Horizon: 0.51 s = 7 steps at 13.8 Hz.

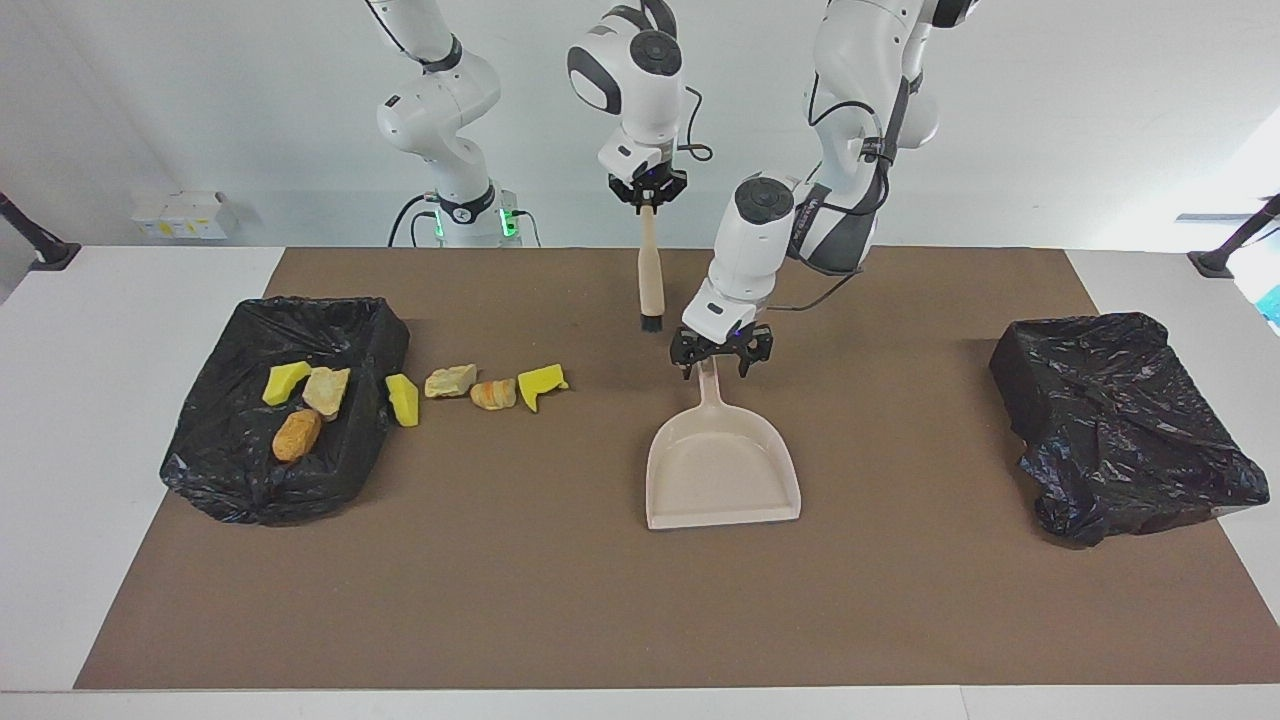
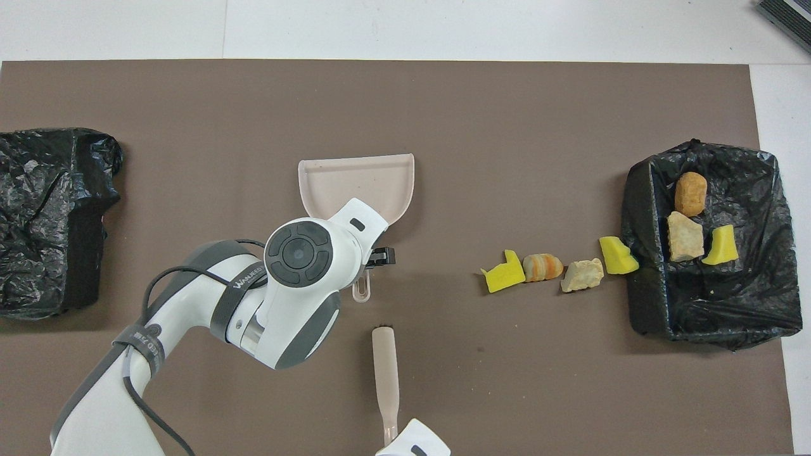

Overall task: Sweep and dump trash in bin
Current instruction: 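Grasp the brush with the right gripper while the left gripper lifts the dustpan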

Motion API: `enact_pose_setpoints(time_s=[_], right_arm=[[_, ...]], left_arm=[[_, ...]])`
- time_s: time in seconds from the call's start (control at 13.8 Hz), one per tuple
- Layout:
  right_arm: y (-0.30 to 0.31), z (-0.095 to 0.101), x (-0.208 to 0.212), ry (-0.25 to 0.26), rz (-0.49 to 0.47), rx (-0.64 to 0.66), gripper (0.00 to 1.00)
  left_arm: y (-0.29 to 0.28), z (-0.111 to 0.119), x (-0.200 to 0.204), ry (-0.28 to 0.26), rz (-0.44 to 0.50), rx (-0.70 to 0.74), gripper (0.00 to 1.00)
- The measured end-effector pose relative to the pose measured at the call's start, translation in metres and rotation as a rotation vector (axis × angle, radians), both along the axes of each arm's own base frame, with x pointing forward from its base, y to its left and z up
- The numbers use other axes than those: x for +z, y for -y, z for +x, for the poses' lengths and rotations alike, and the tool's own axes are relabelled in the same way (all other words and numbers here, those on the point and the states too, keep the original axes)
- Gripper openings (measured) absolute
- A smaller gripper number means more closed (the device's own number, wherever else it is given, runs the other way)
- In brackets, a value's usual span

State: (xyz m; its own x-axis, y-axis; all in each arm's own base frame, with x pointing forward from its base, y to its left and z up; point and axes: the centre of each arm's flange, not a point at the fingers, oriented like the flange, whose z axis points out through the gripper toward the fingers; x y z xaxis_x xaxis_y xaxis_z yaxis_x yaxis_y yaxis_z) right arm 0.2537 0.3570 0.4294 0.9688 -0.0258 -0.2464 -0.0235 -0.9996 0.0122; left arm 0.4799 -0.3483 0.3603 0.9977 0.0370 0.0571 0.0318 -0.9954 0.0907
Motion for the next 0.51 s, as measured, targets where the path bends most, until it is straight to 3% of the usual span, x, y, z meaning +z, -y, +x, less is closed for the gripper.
enact_pose_setpoints(time_s=[0.22, 0.36, 0.51], right_arm=[[0.034, 0.023, 0.012, -0.014, -0.017, -0.067, 0.26], [0.056, 0.042, 0.013, -0.014, -0.048, -0.087, 0.26], [0.090, 0.070, 0.020, 0.001, -0.097, -0.067, 0.26]], left_arm=[[0.000, 0.000, 0.000, 0.004, -0.002, 0.000, 0.52], [0.000, 0.001, 0.001, 0.006, -0.004, -0.001, 0.31], [0.000, 0.001, 0.001, 0.007, -0.005, -0.001, 0.31]])
